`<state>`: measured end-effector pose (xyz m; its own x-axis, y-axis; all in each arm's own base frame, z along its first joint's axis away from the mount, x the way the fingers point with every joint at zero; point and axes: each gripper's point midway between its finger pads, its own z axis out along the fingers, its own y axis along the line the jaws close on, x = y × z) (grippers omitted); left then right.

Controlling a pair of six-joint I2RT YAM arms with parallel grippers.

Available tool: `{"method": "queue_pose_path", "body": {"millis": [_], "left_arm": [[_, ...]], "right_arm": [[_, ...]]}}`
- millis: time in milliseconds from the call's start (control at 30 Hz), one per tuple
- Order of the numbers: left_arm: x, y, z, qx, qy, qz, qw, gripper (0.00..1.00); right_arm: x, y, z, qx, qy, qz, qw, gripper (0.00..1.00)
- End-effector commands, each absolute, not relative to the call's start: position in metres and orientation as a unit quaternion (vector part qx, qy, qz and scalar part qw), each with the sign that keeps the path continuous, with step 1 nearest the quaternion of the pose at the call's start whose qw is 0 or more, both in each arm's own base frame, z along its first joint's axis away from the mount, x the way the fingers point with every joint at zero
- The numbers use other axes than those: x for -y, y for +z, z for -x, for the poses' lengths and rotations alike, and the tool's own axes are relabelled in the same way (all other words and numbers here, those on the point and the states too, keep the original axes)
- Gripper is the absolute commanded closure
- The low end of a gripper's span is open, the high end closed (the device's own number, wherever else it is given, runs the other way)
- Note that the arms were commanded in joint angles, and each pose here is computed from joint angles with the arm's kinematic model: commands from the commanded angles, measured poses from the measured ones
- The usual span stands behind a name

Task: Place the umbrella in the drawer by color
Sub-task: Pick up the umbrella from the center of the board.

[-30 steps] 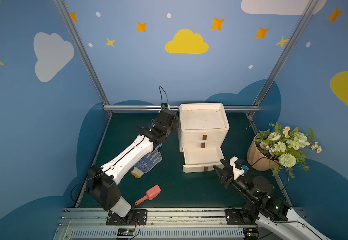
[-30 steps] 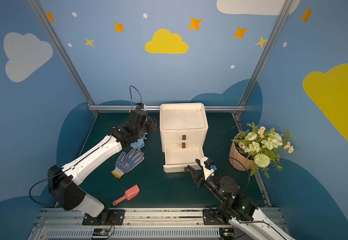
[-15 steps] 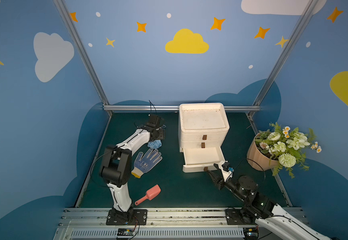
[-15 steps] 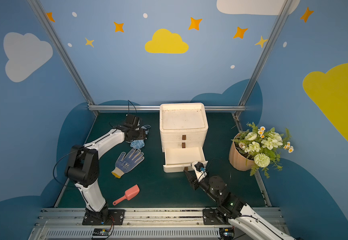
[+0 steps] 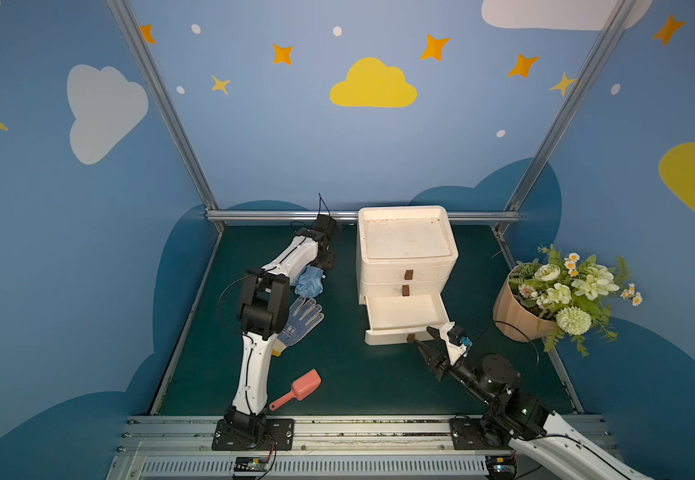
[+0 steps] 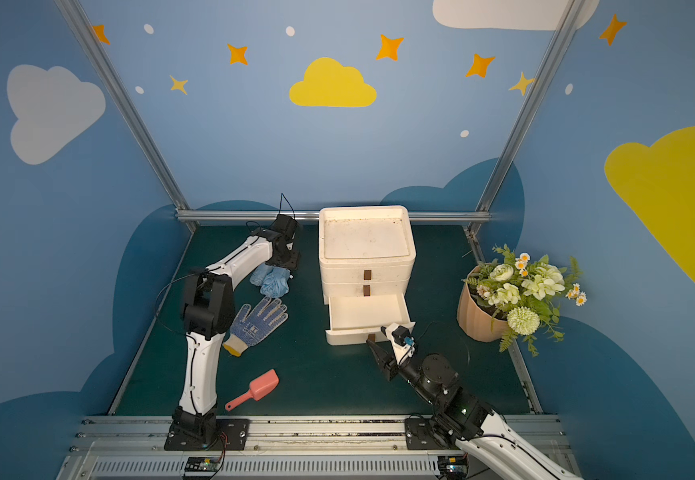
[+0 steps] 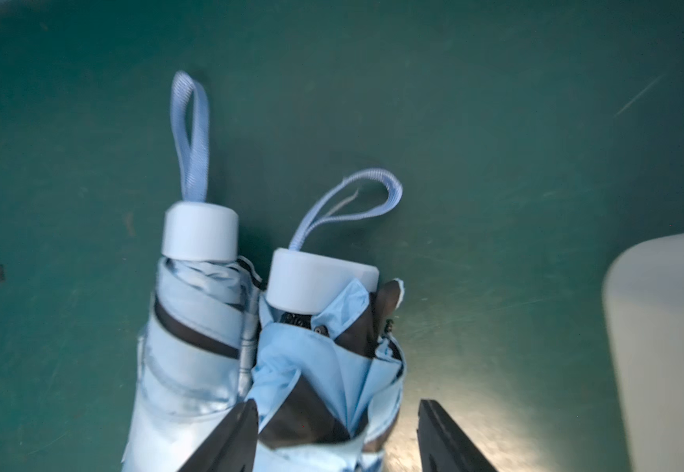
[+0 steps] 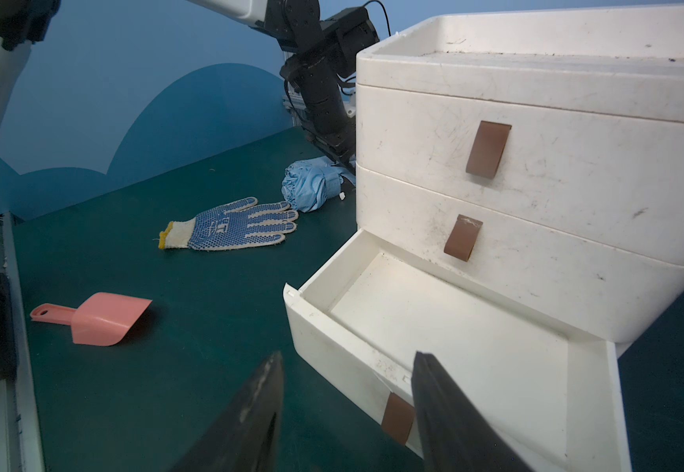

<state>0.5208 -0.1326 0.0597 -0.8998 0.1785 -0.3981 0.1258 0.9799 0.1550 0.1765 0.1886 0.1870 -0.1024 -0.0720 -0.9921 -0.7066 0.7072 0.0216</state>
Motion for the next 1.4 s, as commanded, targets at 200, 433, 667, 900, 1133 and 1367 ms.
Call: {"method": "queue_pose_path", "body": {"millis": [200,433,667,900,1133,1367], "left_arm": [[0.124,0.014,-0.511,-0.976,0.119,-0.105,0.147,0.74],[0.129,0.045,-0.517,-0.971,0.096,-0.083,0.202,0.97],[0.135,0.137,-0.515,-0.931,0.028,-0.037,0.363,0.97],[0.164,0.229,-0.471,-0.836,-0.154,-0.043,0.524,0.98],[0.210,0.320,-0.379,-0.684,-0.353,-0.162,0.617,0.97],[0.244,0.374,-0.281,-0.567,-0.405,-0.274,0.663,0.97]], "right_arm": [[-0.191,0.188,-0.177,-0.692,0.267,0.281,0.609,0.46],[-0.190,0.184,-0.179,-0.696,0.259,0.279,0.609,0.47],[-0.189,0.178,-0.182,-0.701,0.253,0.275,0.607,0.47],[-0.188,0.173,-0.188,-0.709,0.245,0.265,0.606,0.46],[-0.196,0.181,-0.191,-0.709,0.260,0.263,0.600,0.42],[-0.231,0.225,-0.188,-0.678,0.322,0.303,0.587,0.28]]}}
